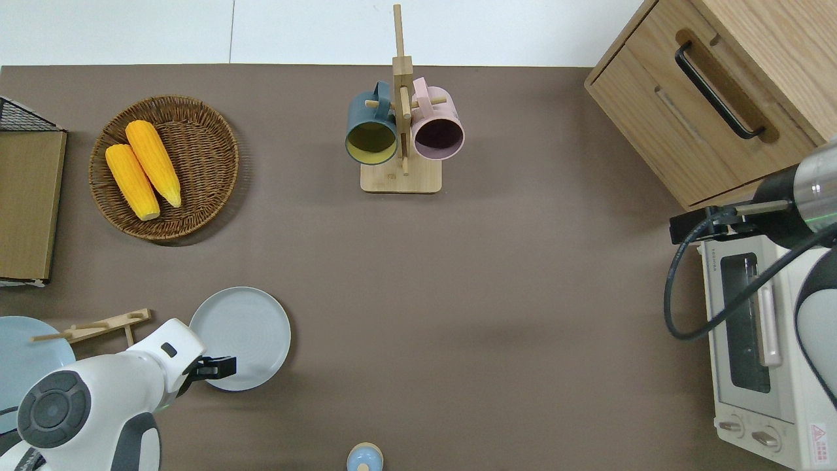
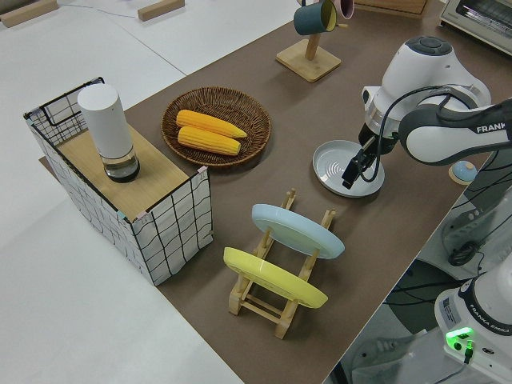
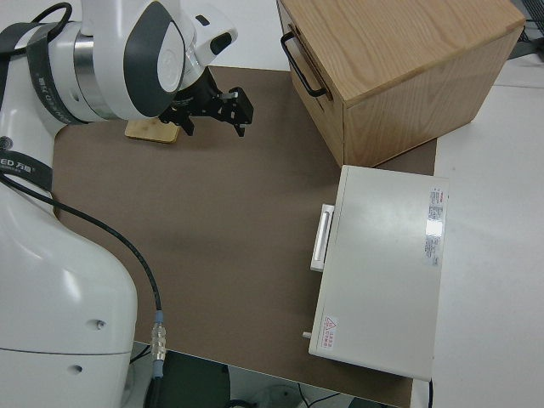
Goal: Pick gray plate from table and place it on lower plate rack with left arm
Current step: 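Lift the gray plate with the left gripper and tilt it upright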
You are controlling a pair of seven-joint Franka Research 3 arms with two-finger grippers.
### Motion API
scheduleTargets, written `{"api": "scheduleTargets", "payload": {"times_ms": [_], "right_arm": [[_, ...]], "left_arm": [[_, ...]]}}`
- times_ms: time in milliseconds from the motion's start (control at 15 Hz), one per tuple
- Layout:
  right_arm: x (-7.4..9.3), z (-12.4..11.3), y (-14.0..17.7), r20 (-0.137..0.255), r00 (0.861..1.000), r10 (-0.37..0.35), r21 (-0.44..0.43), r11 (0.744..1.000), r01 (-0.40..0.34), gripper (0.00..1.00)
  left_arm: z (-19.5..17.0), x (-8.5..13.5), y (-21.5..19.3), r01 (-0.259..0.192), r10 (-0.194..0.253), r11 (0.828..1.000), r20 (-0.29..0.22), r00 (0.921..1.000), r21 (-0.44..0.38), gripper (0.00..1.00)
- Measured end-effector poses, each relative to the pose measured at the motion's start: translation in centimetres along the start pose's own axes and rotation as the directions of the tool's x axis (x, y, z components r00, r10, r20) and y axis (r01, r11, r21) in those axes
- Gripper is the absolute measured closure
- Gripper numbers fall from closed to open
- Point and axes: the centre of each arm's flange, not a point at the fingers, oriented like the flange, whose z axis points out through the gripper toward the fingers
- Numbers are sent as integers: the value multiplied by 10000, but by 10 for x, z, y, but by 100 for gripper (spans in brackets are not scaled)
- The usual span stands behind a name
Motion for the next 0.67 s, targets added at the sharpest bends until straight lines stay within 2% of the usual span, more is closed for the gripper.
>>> {"api": "scheduleTargets", "payload": {"times_ms": [667], "right_arm": [[0, 0, 0, 0, 10000, 0, 0, 10000, 0, 1]], "left_arm": [[31, -2, -16, 92, -93, 9999, -118, 9999, -60, 0]]}}
